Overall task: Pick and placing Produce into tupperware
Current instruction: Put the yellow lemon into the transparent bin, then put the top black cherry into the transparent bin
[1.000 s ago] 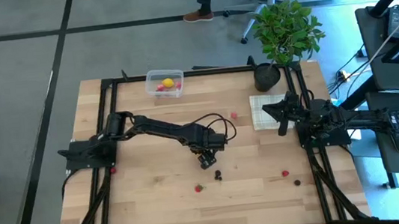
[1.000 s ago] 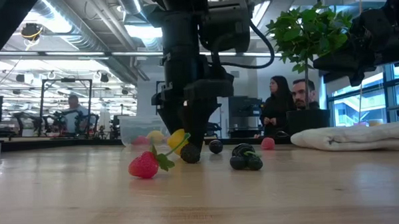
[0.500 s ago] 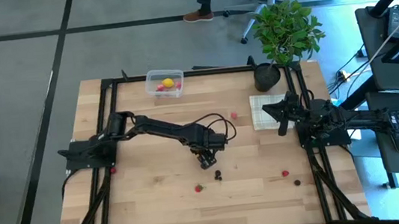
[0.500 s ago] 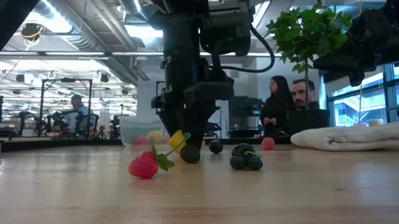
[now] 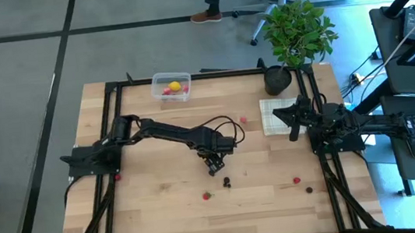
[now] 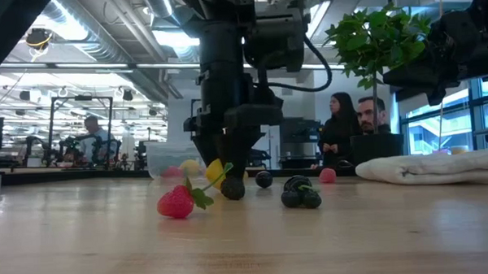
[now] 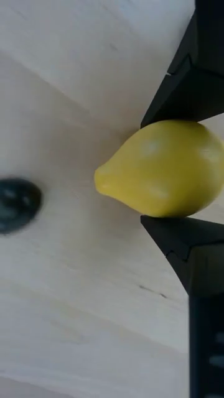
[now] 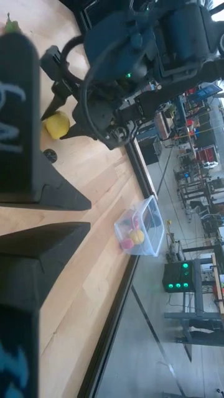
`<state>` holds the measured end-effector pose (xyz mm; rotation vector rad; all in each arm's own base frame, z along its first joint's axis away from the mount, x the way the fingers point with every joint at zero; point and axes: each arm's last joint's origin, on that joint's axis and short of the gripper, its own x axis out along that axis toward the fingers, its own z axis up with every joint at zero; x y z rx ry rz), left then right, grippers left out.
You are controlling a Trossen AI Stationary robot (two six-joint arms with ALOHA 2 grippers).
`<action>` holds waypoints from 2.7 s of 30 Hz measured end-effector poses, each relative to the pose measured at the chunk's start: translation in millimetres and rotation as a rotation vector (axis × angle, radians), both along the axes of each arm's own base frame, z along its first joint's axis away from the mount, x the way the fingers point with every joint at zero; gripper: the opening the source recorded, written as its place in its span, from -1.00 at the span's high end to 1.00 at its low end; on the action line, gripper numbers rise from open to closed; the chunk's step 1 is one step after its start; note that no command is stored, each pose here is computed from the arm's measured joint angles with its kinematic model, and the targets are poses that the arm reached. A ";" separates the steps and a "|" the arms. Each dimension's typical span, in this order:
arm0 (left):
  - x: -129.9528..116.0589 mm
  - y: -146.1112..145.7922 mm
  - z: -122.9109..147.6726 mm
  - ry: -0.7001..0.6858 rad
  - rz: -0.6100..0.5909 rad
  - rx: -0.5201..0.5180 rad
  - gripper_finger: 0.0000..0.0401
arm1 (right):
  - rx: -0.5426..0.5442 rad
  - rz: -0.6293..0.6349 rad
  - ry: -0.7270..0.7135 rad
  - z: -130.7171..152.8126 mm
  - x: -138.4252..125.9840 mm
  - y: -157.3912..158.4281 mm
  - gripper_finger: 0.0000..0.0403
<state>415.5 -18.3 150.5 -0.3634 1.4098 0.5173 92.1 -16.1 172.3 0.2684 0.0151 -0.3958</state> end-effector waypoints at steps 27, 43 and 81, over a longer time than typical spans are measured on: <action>-115.3 196.0 154.0 -0.217 0.487 0.218 0.00 | -0.001 -0.001 0.002 -0.1 0.1 0.0 0.78; -105.2 271.0 58.8 -0.045 0.505 0.102 -0.02 | 0.003 -0.001 0.000 -0.1 0.1 0.0 0.78; -131.1 221.8 179.4 -0.381 0.148 0.226 -0.11 | -0.025 -0.008 0.004 0.6 0.1 -0.3 0.78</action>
